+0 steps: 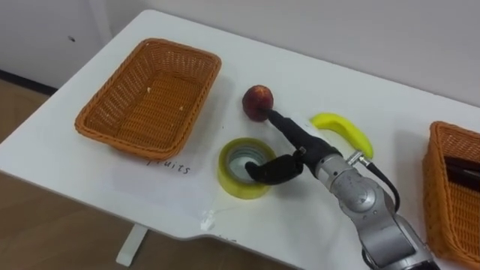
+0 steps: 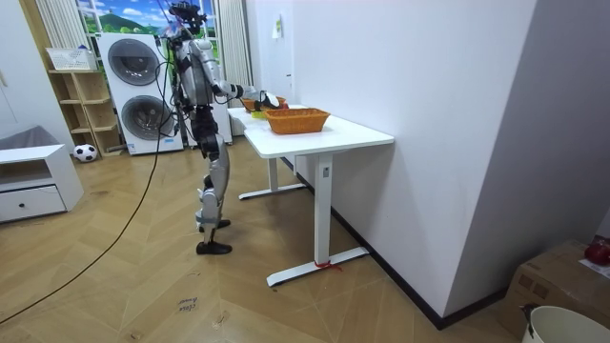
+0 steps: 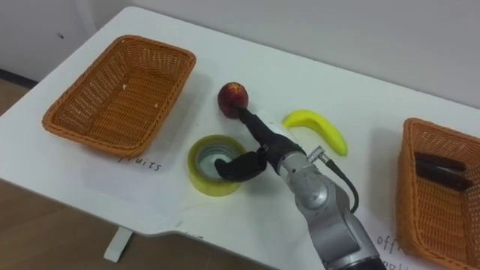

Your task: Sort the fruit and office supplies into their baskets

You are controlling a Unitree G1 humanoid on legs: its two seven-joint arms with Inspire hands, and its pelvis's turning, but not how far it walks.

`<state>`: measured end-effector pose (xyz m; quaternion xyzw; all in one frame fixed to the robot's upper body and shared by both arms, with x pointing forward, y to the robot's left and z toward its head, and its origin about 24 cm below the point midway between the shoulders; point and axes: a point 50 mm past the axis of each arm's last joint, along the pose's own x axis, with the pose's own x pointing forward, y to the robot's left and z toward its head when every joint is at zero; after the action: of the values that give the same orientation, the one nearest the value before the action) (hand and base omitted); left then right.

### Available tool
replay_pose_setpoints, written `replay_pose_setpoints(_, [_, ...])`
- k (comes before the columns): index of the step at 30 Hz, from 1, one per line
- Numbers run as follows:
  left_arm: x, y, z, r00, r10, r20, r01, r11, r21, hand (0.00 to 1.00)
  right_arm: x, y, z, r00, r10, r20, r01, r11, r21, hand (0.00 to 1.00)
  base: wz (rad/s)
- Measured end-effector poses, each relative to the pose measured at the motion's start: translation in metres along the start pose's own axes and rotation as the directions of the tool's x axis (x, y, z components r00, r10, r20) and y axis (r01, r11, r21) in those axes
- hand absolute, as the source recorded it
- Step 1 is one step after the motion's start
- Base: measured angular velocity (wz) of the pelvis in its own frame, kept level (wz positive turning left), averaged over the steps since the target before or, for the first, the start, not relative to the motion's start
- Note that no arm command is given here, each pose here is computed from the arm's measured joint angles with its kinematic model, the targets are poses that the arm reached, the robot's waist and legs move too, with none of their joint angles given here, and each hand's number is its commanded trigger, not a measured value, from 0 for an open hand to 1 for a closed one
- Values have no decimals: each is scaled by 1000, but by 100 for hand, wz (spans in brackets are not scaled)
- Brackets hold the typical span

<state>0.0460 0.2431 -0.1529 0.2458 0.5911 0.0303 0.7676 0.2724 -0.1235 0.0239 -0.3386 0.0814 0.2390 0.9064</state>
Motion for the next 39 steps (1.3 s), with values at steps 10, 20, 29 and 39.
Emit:
replay_pose_setpoints(10, [1, 4, -3, 1000, 3, -24, -4, 1000, -31, 0, -1, -5, 4, 997, 75, -21, -76, 996, -48, 0, 0])
replay_pose_setpoints(20, [1, 14, -10, 999, 29, -46, -32, 998, -61, 0, -11, -25, -5, 988, 114, -101, -130, 979, -159, 0, 0])
replay_pose_setpoints(29, [2, 24, -9, 998, 54, -27, -55, 997, -50, 0, -18, -48, -10, 975, 81, -207, -142, 943, -301, 0, 0])
replay_pose_setpoints(39, [5, 31, -2, 996, 92, -14, -93, 992, -83, 0, -23, -57, -11, 957, 86, -276, -186, 913, -363, 0, 0])
